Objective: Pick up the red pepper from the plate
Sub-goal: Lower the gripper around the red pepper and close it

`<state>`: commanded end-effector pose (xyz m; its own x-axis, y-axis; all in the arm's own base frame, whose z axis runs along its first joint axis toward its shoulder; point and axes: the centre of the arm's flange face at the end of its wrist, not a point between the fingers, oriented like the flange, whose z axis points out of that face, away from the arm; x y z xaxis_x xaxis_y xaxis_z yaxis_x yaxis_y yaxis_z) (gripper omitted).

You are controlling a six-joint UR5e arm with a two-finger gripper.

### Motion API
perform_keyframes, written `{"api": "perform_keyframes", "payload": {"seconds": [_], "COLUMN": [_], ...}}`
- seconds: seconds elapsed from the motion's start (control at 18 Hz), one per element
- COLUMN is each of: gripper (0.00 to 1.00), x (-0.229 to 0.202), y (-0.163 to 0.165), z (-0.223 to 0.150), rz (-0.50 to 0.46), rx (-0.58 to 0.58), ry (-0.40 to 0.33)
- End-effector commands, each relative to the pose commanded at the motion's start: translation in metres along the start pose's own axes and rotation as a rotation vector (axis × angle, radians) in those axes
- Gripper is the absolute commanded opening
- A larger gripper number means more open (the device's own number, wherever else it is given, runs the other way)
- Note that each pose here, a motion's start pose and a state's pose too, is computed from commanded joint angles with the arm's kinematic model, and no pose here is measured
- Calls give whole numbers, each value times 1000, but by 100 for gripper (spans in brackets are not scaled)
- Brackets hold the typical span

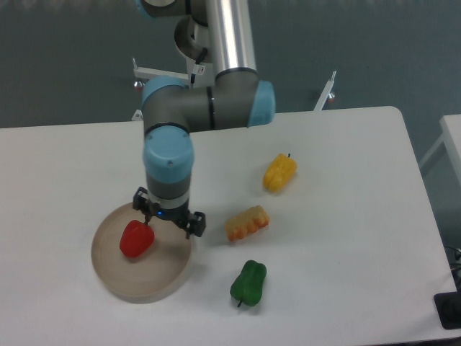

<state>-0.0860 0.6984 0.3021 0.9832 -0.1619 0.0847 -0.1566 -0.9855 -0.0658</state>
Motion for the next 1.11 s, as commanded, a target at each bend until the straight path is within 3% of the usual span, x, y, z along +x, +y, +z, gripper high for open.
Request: {"api": "perform_keyframes", "payload": {"seconds": [0.39, 1.11], "gripper": [100, 100], "x": [22, 24], "y": [-3, -7], "z": [27, 52], "rz": [3, -5], "rx": [18, 5], "ry": [-13, -8]}}
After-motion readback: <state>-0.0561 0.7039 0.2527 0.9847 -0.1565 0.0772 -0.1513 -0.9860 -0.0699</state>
